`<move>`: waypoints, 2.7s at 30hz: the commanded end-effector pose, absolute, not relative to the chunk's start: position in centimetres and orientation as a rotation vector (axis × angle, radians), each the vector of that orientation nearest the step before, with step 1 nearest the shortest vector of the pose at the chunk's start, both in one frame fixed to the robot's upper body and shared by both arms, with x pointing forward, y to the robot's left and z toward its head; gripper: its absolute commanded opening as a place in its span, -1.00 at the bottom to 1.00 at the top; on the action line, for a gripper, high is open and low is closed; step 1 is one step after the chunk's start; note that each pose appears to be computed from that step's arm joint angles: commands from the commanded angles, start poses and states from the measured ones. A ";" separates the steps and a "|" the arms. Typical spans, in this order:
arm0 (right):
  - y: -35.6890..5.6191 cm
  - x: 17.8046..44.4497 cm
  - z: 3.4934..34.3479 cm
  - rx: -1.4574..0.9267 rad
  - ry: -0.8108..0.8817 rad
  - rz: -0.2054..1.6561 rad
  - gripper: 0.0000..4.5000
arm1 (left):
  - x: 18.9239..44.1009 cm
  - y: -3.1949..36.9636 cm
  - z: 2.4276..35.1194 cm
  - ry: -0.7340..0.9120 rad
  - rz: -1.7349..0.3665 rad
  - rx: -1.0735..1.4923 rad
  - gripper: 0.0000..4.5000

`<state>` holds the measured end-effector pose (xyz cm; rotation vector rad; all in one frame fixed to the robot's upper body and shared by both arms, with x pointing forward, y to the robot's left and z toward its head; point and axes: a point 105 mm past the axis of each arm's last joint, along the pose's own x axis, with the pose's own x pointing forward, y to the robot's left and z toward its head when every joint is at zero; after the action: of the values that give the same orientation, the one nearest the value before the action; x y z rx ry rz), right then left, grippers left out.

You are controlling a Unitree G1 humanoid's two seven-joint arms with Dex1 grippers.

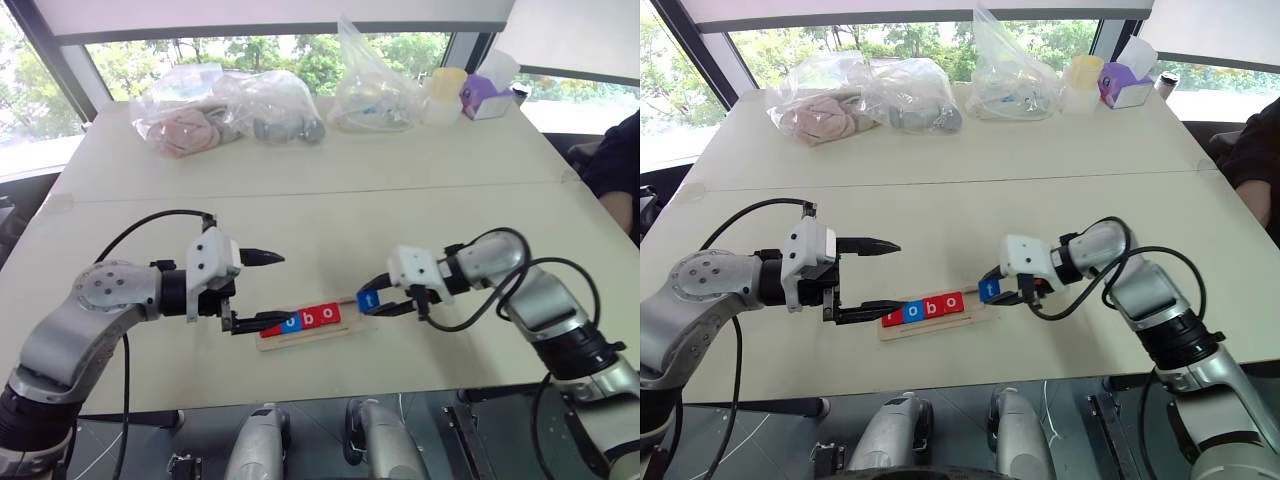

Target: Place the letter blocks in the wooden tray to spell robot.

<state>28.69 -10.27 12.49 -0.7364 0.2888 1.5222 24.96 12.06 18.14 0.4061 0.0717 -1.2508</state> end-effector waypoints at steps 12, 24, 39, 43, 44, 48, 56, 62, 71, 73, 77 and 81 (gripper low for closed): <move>-8.8 29.7 11.8 -0.808 0.256 1.523 -0.48 | 24.4 11.8 19.2 0.026 -1.239 0.431 1.00; -8.2 29.9 11.9 -0.789 0.233 1.514 -0.48 | 24.3 11.6 19.0 0.024 -1.244 0.426 1.00; -8.2 29.6 11.8 -0.792 0.245 1.524 -0.48 | 24.3 11.6 19.0 0.024 -1.249 0.428 1.00; -8.2 29.3 11.9 -0.795 0.261 1.538 -0.48 | 24.3 11.6 19.0 0.026 -1.249 0.428 1.00; -8.2 29.2 11.9 -0.793 0.264 1.541 -0.48 | 24.3 11.7 19.0 0.026 -1.249 0.428 1.00; -8.1 29.1 12.9 -0.776 0.253 1.542 -0.48 | 24.3 11.7 19.0 0.027 -1.249 0.426 1.00; -8.1 29.5 12.7 -0.780 0.243 1.523 0.20 | 24.4 11.6 19.0 0.025 -1.251 0.423 1.00; -8.1 29.6 12.7 -0.795 0.235 1.519 0.97 | 24.3 11.6 19.0 0.025 -1.248 0.424 1.00; -8.4 32.1 15.9 -0.756 0.123 1.369 0.97 | 24.3 11.6 18.9 0.025 -1.248 0.423 1.00; -8.9 32.9 16.4 -0.766 0.099 1.304 0.97 | 24.3 11.5 18.9 0.024 -1.249 0.422 1.00; -11.1 34.2 17.0 -0.728 0.101 1.170 0.97 | 24.4 11.7 18.7 0.044 -1.235 0.410 1.00; -13.3 32.4 16.5 -0.697 0.172 1.158 0.97 | 24.0 12.2 18.1 0.080 -1.224 0.408 1.00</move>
<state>33.18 -13.00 15.09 -0.7030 0.2091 1.1570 24.42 12.12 17.10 0.3848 0.1164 -1.2227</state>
